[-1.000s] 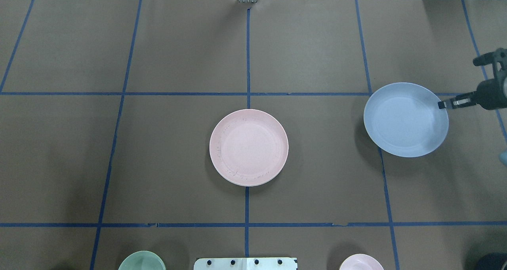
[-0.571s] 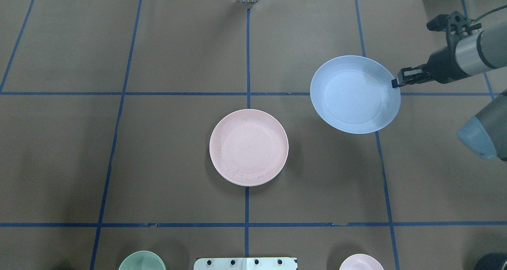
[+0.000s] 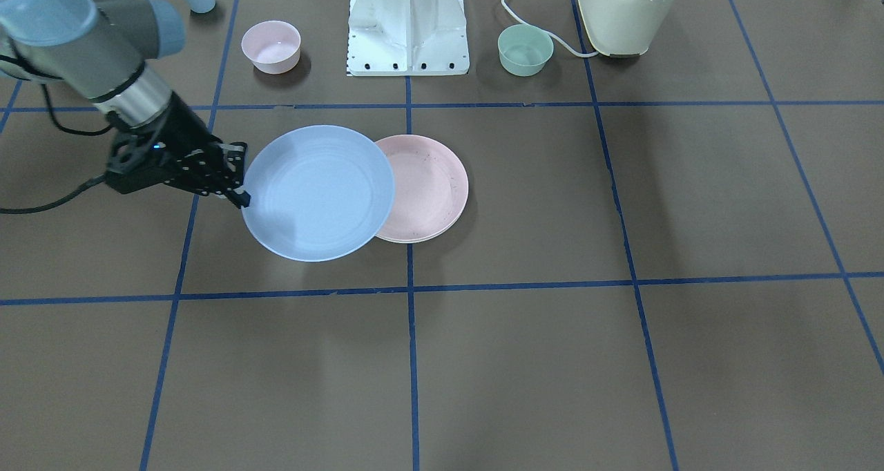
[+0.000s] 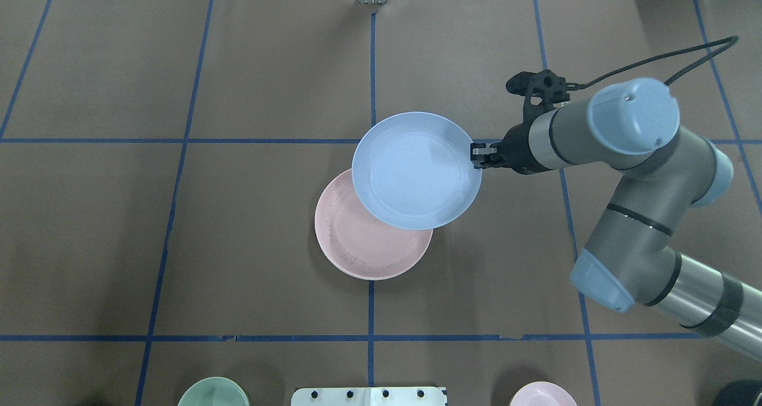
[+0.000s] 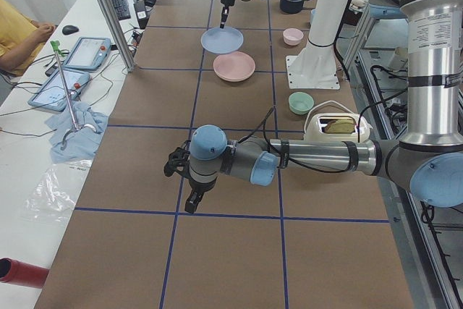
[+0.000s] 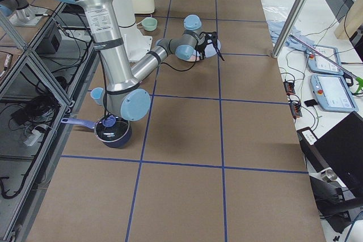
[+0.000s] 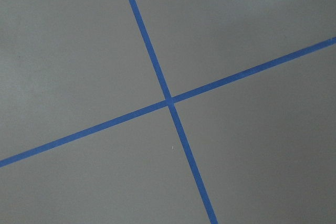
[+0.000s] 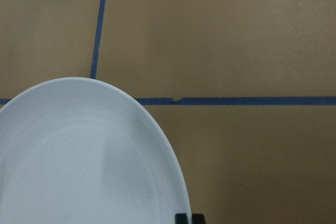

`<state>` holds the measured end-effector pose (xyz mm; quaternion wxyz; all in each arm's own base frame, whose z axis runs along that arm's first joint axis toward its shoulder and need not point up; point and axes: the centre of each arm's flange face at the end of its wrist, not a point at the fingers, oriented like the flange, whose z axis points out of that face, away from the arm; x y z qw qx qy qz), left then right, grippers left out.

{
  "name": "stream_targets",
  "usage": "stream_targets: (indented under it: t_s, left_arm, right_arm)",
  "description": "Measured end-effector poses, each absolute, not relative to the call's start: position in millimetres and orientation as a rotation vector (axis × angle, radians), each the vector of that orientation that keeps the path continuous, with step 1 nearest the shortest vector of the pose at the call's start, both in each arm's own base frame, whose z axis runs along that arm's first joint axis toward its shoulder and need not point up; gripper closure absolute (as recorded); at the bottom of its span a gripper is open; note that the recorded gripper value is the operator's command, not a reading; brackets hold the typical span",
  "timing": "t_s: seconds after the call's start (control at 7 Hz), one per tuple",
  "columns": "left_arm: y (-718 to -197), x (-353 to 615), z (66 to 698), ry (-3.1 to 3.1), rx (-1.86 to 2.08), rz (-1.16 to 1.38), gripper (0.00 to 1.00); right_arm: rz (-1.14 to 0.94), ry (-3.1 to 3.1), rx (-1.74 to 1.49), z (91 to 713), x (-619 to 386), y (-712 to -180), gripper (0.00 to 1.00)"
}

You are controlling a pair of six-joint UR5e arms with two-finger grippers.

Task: Stack three plates with pink and blue
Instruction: 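Slide the light blue plate with the right gripper onto the pink plate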

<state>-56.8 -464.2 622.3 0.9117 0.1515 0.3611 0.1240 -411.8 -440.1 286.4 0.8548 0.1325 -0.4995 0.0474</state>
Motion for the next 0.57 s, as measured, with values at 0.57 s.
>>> stream_targets:
  t_s: [0.57]
  left_arm:
    - [-464, -58, 622, 0.744, 0.312, 0.253, 0.0]
  right_arm:
    - [0.126, -1.014, 0.328, 274, -480, -396, 1.0]
